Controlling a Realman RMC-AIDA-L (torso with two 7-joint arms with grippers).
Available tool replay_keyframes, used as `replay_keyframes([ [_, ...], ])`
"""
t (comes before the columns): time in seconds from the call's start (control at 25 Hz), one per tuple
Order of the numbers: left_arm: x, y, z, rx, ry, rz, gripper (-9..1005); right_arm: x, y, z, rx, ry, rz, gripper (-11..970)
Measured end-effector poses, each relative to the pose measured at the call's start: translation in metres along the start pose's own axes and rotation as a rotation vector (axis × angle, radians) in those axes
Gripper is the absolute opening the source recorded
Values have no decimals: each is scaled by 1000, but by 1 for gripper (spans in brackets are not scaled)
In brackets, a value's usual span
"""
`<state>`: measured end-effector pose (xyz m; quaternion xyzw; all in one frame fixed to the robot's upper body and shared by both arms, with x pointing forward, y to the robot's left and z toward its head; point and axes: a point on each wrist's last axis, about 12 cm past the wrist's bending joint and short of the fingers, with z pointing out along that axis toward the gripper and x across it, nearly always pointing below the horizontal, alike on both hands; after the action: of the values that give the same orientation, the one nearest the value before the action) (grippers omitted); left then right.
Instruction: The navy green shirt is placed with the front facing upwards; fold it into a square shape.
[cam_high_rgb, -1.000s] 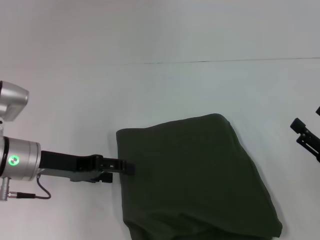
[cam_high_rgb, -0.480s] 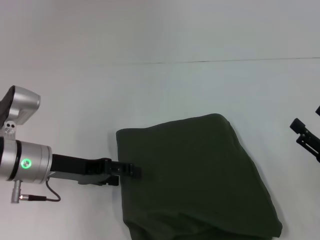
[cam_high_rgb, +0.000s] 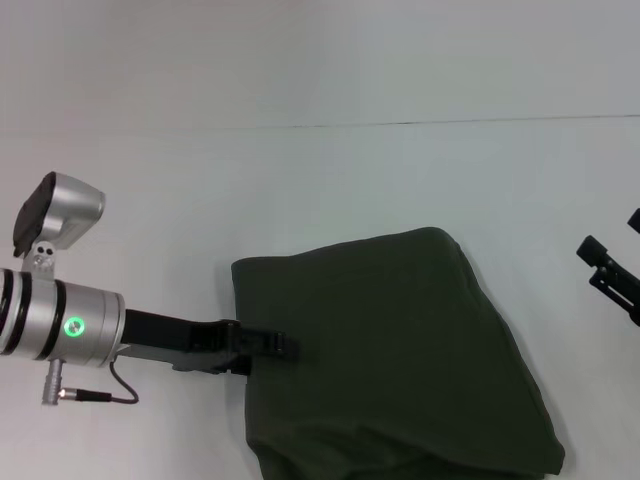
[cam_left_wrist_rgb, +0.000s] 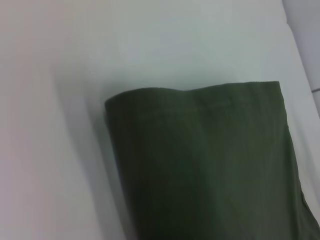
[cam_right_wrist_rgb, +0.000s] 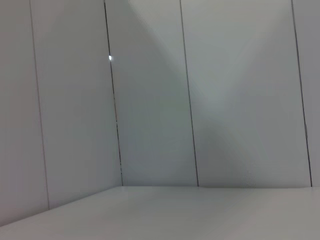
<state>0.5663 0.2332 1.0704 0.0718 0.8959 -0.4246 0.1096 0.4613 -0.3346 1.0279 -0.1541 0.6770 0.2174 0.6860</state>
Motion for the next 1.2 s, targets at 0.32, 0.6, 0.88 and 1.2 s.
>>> replay_keyframes([
  [0.32,-1,-4,7,2,15,6,776,0,0,1,1,1,-2,846],
  [0.6,-1,-5,10,-7,26,26,772,1,0,1,3,0,-3,846],
  [0.88,-2,-6,12,-19,33,45,501,1,1,1,5,-1,-2,846],
  [1.2,-7,-7,9,-29,7,60,181,0,0,2,7,-5,-1,846],
])
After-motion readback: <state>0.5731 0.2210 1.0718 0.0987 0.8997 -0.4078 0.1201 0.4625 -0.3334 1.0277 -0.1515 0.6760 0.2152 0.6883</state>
